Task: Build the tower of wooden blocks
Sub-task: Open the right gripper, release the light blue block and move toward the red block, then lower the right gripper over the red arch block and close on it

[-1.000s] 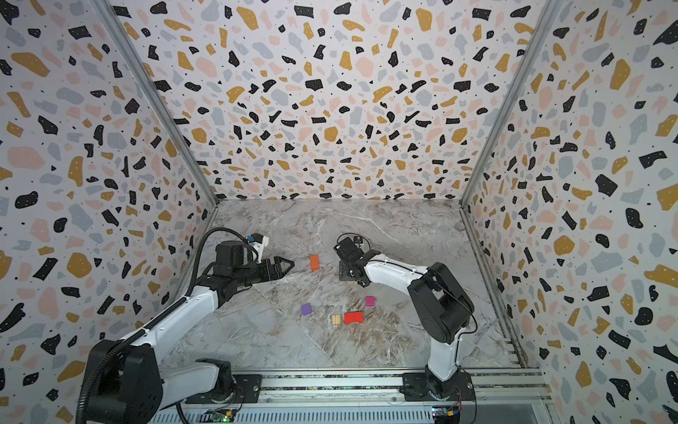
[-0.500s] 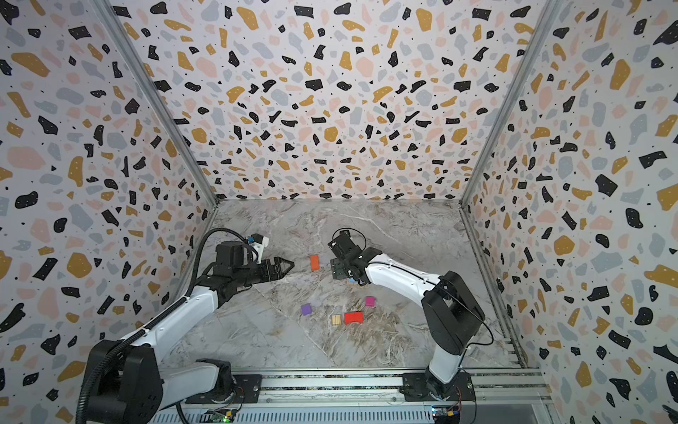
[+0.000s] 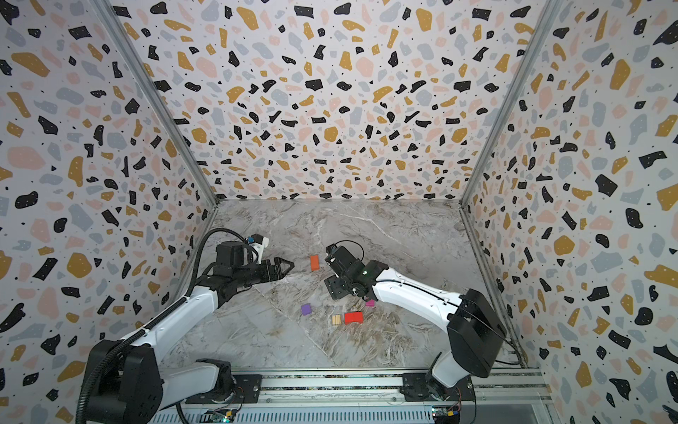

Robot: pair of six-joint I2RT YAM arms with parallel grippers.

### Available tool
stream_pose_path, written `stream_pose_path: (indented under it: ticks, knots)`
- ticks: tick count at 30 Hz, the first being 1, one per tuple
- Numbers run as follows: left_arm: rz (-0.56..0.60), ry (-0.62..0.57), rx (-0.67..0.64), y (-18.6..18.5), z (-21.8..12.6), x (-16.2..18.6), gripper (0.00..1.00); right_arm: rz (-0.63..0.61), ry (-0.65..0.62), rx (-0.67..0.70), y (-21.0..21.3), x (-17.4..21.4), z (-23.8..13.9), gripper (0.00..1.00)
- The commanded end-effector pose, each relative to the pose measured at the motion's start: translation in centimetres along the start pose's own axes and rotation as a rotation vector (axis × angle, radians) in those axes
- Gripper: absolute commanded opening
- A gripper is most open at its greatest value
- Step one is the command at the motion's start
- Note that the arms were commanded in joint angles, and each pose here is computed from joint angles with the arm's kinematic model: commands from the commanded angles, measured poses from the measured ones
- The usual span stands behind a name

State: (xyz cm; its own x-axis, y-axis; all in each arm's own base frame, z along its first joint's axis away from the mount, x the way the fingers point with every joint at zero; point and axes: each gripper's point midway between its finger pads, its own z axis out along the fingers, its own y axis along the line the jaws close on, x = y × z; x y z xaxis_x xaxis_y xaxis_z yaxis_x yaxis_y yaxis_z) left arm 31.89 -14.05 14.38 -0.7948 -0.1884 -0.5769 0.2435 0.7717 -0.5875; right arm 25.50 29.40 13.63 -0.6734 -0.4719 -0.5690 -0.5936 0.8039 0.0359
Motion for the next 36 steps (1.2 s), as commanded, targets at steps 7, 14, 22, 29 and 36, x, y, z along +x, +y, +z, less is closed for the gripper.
stream_pose_path:
  ticks: [7, 14, 22, 29, 36]
  knots:
    - [0.019, -0.011, 0.001, -0.2, 0.1, -0.6, 0.94, -0.066, 0.087, -0.113, 1.5, 6.4, -1.8, 0.81]
    - [0.02, -0.01, -0.002, -0.2, 0.1, -0.5, 0.94, -0.056, 0.144, -0.074, 0.5, 9.4, -0.8, 0.94]
    - [0.02, -0.01, -0.004, -0.1, 0.1, -0.5, 0.94, -0.061, 0.168, -0.092, 1.2, 10.8, -0.1, 0.91]
    - [0.022, -0.01, -0.004, -0.2, 0.1, -0.5, 0.94, -0.059, 0.204, -0.07, 1.3, 12.0, 1.8, 0.84]
    - [0.024, -0.014, -0.005, -0.2, 0.0, -0.6, 0.94, -0.056, 0.188, -0.078, 1.5, 12.0, 2.8, 0.82]
